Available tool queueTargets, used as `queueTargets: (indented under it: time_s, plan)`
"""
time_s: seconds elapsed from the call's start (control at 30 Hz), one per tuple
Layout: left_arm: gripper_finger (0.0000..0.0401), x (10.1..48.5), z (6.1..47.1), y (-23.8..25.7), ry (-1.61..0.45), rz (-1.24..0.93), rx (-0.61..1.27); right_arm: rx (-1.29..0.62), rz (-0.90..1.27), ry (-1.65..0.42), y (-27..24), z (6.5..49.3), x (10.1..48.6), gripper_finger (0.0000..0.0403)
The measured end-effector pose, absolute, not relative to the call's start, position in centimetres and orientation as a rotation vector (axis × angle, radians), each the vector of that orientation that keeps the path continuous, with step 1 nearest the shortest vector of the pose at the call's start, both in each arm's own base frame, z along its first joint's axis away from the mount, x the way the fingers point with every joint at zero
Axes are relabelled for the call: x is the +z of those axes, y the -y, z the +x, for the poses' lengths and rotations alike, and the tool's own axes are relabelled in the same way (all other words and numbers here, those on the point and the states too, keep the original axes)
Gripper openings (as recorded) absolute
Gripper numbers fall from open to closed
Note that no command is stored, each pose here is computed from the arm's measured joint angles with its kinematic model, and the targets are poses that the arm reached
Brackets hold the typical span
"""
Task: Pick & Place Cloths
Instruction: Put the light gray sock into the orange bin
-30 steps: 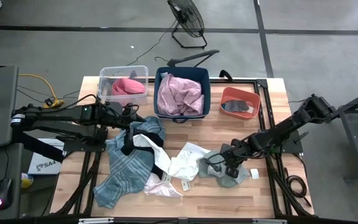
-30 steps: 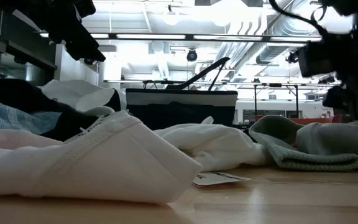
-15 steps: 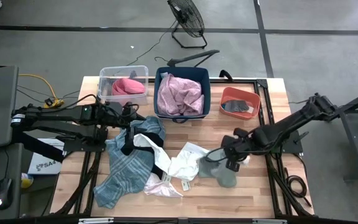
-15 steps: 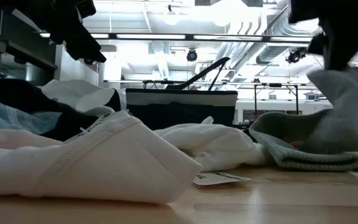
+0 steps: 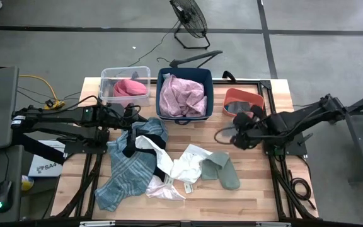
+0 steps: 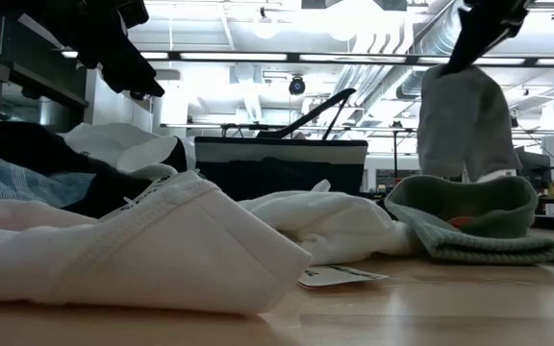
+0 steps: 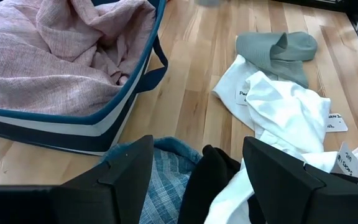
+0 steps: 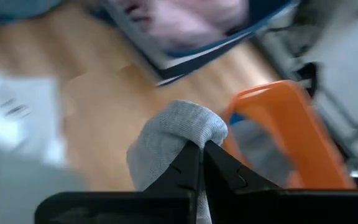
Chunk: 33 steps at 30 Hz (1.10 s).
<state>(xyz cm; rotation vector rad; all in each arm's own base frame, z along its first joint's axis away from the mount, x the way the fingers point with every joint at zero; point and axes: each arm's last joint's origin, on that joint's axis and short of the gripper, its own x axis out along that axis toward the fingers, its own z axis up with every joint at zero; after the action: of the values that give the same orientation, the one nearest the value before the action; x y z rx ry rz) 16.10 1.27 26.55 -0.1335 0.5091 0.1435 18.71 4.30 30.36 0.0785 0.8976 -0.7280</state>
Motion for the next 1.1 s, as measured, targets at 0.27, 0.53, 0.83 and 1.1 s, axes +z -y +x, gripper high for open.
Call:
queueTargets:
  time_s: [0.27,0.53,0.83,1.1]
  plan:
    - [0.0243,26.6,16.1,-1.3,-0.509,-0.133,0.144,-0.973,-0.013,-0.827,-0.5,18.2,31.2,0.0004]
    - [0.0243,26.5,16.1,-1.3,-0.509,-0.133,0.144,-1.139,-0.126,-0.871,2.9,17.9,31.5,0.0004]
    - [0.0243,26.5,16.1,-1.3,-0.51,-0.133,0.144,-1.191,-0.069,-0.922,6.1,17.9,31.5,0.0004]
    - [0.0243,26.5,16.1,-1.3,-0.51,-0.133,0.144,-1.279,0.159,-0.926,8.5,17.2,29.3,0.0004]
